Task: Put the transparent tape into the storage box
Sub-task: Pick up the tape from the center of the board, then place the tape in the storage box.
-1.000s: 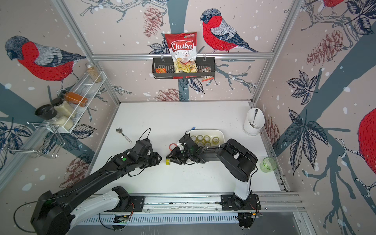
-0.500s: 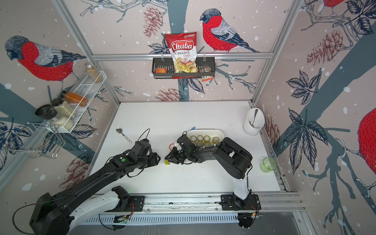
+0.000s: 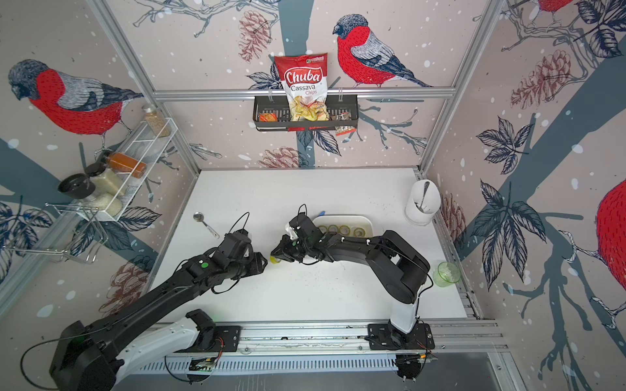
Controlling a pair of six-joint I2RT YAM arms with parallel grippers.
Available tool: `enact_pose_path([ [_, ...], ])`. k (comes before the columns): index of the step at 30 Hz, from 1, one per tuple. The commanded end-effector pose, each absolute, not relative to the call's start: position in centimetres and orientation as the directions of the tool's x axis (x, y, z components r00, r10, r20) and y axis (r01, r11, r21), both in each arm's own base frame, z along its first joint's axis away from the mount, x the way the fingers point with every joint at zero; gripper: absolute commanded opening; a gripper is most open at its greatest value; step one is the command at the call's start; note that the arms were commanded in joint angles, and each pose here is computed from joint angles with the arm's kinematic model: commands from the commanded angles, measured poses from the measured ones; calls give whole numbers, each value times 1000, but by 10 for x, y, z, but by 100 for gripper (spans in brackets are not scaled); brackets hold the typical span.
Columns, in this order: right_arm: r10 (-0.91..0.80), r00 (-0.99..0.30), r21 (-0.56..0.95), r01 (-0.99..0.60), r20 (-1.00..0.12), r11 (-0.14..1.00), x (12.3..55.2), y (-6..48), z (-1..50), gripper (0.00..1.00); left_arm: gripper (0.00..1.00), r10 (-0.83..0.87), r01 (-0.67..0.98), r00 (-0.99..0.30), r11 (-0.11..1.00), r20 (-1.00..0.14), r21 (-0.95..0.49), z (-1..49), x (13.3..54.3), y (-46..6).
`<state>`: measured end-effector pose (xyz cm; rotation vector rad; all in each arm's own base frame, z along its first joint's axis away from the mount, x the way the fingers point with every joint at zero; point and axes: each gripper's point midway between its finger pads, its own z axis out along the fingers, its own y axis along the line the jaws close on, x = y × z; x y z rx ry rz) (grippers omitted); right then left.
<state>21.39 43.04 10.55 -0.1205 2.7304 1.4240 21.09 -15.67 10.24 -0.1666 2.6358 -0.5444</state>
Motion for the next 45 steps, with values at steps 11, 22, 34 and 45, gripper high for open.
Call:
enact_pose_path([
  [11, -126, -952, 585, -273, -280, 764, 239, 386, 112, 16, 54, -151, 71, -876, 899, -458, -432, 137, 237, -182],
  [22, -156, -932, 444, -298, -328, 845, 268, 326, 121, 16, 54, -124, 128, -872, 876, -473, -466, 149, 262, -215],
  [34, -158, -931, 323, -268, -328, 908, 296, 258, 112, 16, 54, -46, 196, -880, 871, -473, -450, 147, 281, -258],
  [45, -187, -935, 325, -285, -302, 902, 329, 259, 94, 17, 53, -32, 211, -891, 855, -454, -474, 145, 289, -280],
])
